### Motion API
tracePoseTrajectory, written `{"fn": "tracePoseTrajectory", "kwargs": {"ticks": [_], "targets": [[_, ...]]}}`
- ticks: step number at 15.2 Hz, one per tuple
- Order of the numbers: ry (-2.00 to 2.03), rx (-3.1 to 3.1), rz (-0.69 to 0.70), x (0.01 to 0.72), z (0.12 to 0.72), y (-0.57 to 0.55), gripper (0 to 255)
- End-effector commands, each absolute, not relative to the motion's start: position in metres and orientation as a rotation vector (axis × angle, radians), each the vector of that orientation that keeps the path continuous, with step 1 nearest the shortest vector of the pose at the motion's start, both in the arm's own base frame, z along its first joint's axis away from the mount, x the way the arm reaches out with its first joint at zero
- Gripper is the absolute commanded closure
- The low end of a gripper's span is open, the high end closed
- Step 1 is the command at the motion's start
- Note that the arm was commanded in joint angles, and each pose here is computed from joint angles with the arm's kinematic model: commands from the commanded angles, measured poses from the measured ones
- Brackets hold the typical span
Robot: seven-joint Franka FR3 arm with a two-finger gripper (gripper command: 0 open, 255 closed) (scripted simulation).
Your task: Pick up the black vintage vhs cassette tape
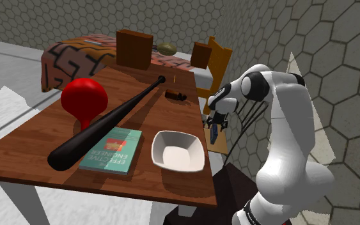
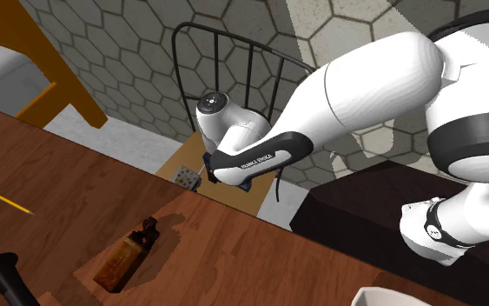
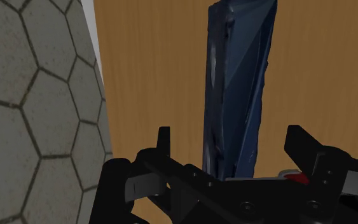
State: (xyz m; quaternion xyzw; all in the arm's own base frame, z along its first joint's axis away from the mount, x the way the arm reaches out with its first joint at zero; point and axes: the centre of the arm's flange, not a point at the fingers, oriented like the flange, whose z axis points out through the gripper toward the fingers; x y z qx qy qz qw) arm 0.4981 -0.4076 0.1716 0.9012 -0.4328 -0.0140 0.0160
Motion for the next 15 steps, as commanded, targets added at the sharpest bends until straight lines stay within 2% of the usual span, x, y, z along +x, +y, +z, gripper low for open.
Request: {"fn": "tracePoseTrajectory", "kwargs": {"ticks": [1,2,11,15], "targets": [[-1.346,2.803,-0.043,0.498,0.17,-0.408,0],[-1.346,2.803,-0.043,0.499,0.17,-0.407,255],[-1.346,2.803,-0.043,0.498,0.17,-0.408,255],[-1.346,2.803,-0.043,0.498,0.191,-0.408,255]]}}
